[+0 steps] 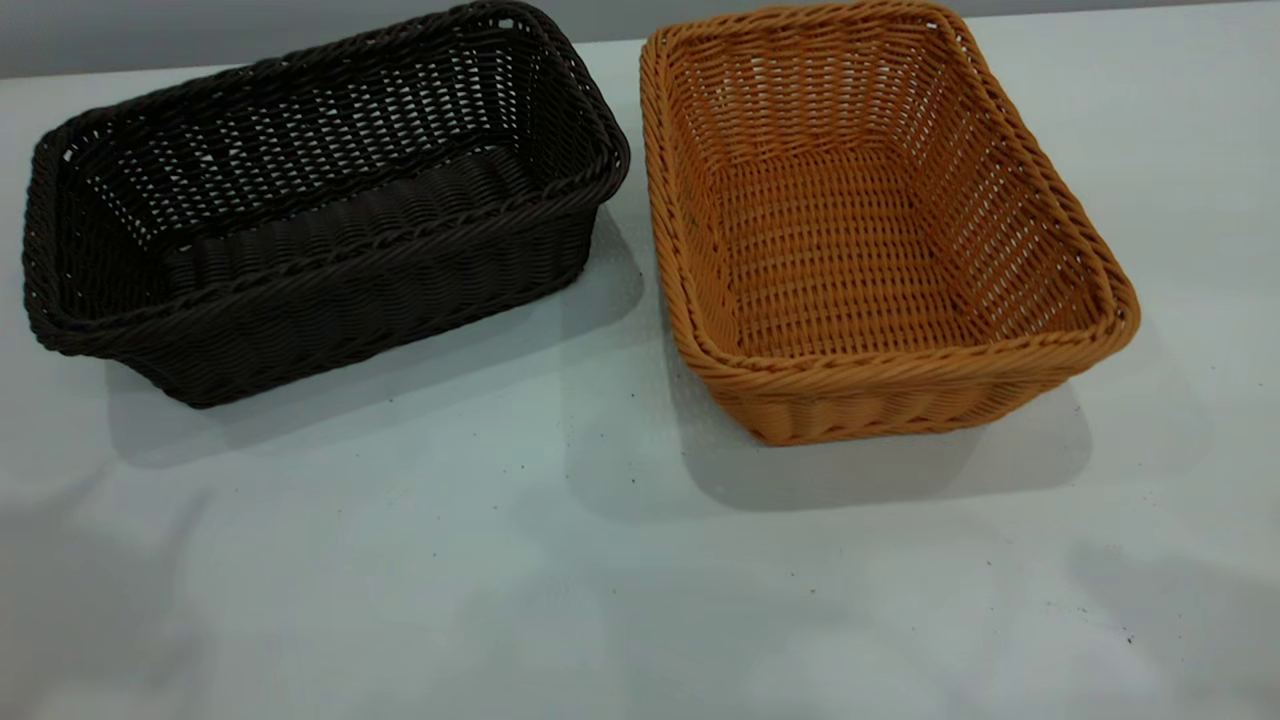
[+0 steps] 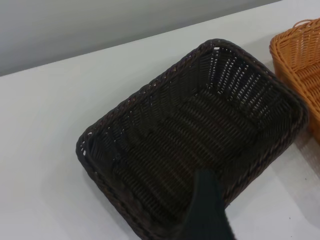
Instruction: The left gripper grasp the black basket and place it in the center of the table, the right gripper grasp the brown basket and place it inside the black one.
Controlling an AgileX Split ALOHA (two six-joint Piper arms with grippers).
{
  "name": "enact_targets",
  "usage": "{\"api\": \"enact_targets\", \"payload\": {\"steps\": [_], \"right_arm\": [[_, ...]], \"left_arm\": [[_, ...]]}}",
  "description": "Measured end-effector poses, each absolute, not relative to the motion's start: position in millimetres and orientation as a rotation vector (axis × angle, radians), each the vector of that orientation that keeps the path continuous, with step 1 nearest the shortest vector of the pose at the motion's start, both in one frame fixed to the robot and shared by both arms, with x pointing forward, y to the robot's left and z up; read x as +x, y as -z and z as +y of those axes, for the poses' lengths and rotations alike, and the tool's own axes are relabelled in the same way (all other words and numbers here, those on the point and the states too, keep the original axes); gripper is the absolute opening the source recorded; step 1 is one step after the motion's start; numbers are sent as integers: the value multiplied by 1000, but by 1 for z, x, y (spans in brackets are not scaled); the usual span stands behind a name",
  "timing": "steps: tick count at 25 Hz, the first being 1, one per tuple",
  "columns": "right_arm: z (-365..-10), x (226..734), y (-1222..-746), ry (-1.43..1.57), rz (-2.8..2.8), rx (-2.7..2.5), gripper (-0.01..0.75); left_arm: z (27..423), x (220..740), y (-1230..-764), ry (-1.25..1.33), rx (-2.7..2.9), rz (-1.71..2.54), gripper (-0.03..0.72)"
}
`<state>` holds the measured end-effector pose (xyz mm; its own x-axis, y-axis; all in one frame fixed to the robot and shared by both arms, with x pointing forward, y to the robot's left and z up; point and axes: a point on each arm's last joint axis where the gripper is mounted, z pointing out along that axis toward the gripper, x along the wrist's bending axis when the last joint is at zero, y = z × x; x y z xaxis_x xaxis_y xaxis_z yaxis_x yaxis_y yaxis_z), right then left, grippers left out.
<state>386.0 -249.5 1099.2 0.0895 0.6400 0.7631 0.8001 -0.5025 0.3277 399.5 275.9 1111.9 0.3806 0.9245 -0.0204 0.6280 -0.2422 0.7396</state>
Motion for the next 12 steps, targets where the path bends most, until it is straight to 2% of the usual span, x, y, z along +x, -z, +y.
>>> {"api": "enact_targets", "payload": {"steps": [8, 12], "right_arm": [[-237, 404, -1031, 1133, -857, -2318, 475], [-223, 412, -1014, 1069, -729, -2336, 475]], "left_arm": [[277, 408, -1109, -581, 1968, 1333, 479], [274, 408, -1111, -555, 1930, 1330, 479]]}}
